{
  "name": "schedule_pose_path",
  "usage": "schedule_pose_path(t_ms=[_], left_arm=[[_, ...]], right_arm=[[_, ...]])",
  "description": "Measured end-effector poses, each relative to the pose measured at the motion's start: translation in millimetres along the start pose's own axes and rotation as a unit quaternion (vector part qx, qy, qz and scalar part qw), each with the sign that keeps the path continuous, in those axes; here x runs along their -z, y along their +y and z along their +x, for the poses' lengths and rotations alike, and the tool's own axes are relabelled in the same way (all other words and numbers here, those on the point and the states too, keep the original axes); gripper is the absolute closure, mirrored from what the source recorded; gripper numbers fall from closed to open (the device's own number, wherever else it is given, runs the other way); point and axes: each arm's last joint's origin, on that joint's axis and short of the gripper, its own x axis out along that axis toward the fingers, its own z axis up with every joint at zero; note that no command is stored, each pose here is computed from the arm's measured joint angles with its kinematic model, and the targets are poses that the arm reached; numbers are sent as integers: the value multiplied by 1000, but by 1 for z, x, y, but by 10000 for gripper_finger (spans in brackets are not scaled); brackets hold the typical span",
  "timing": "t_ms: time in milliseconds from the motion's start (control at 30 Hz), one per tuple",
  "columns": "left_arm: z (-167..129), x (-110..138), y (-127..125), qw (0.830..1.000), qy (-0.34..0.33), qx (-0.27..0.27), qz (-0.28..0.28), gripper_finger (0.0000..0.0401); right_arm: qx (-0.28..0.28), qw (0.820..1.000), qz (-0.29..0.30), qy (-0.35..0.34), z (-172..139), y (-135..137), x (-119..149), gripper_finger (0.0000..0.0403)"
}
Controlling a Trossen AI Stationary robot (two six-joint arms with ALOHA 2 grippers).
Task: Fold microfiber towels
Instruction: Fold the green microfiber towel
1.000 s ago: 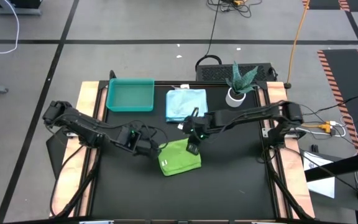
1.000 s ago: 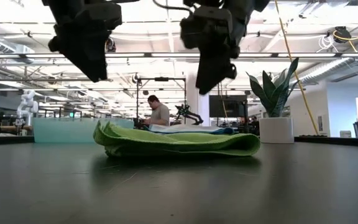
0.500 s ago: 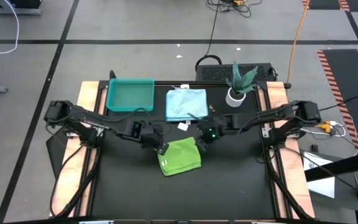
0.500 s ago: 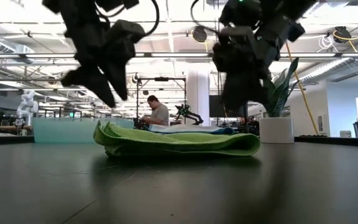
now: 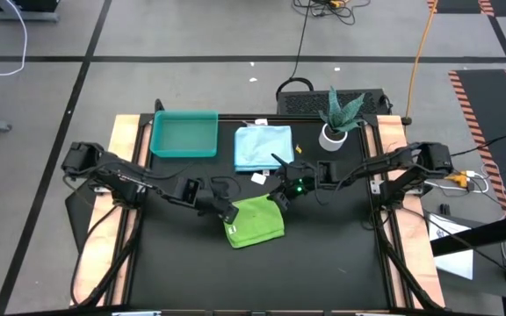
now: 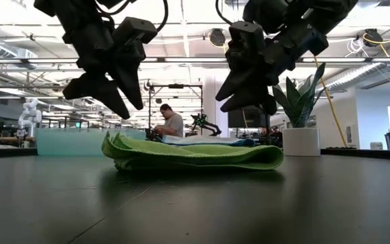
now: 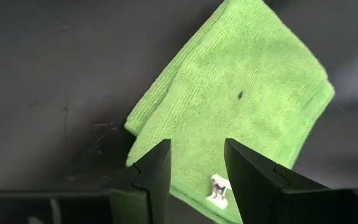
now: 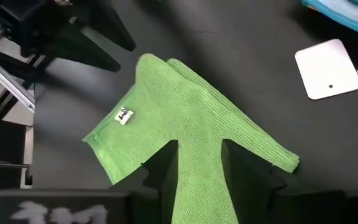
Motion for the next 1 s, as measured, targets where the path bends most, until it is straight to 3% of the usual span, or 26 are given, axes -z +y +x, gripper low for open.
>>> schedule_pose_path(t_ms=[167,233,367,667,867,1000], left_arm=[[-1,6,-1,1000,-7,-9,11,277],[-2,9,-3,1000,-3,-6,16,313],[-3,16,-10,999,-5,18,39,389],[10,21,-10,999,1,-1,36,396],[33,25,-17,999,15,25,38,398],[46,28,-9,998,42,-8,42,398]], right_arm=[[10,1000,-10,9,0,-3,1,361],[9,1000,-18,9,0,-3,1,392],[6,1000,-19,4,2,-3,0,399],[-30,998,2,50,47,-15,15,403],[-31,998,0,50,48,-13,14,403],[-27,998,0,53,47,-13,14,403]])
